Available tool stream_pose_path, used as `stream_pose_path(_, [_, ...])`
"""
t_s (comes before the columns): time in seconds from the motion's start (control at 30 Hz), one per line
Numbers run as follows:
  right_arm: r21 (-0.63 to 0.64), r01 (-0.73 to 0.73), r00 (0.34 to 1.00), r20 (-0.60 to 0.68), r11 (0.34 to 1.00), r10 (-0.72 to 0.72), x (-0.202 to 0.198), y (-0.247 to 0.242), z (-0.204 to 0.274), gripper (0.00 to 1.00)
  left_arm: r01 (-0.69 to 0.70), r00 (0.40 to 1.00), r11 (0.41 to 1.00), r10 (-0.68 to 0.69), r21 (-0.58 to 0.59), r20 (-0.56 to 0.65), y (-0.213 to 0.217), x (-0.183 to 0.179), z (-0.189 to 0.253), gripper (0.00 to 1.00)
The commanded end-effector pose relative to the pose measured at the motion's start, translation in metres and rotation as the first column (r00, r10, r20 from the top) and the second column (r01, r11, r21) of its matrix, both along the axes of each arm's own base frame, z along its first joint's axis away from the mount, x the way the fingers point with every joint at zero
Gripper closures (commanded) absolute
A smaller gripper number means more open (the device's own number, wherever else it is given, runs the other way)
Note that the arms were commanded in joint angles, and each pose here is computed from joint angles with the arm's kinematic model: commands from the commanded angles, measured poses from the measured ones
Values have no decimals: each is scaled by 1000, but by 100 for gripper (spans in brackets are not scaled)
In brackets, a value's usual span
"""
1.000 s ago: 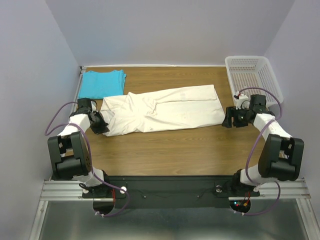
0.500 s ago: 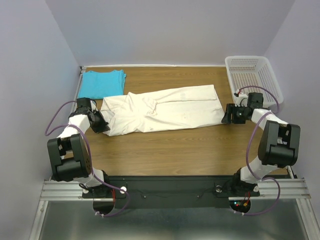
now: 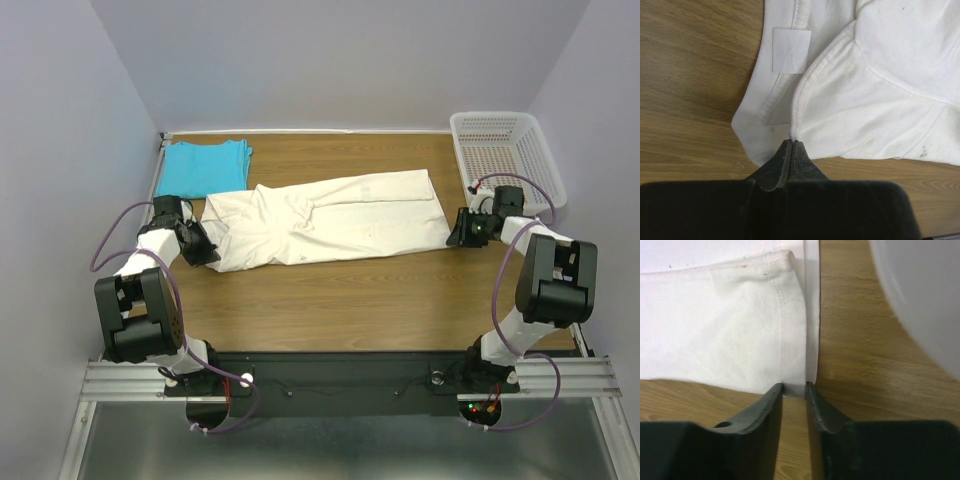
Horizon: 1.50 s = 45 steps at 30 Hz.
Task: Fold and stack the t-shirts
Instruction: Fold the tshirt
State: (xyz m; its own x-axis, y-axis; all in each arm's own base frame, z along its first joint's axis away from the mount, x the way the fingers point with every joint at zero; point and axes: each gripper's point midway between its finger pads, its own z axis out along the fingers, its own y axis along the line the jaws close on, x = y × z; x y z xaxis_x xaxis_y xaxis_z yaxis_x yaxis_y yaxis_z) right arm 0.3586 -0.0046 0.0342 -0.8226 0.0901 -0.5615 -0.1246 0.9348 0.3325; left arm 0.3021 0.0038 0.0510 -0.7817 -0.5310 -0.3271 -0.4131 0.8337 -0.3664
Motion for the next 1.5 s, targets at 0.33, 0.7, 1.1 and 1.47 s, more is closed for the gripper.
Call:
stream_pose_path(0.33, [-120,42,994,105,992,-30,7,-21,23,99,-17,998,999,15,31,55,6,3,17,100])
stream_pose_path(0.7, [-202,12,998,67,979,2,-21,-29,20,99,-39,999,999,39,18,12,7,-18,16,100])
stream_pose_path(1.1, [-244,10,1000,9,970,-8,-31,-39,7,99,-113,993,993,114,39,-23,27,-24,10,100])
stream_pose_path(1.47, [-279,-32,999,3,960,34,-44,-47,9,99,-160,986,986,162,45,-43,41,-28,6,100])
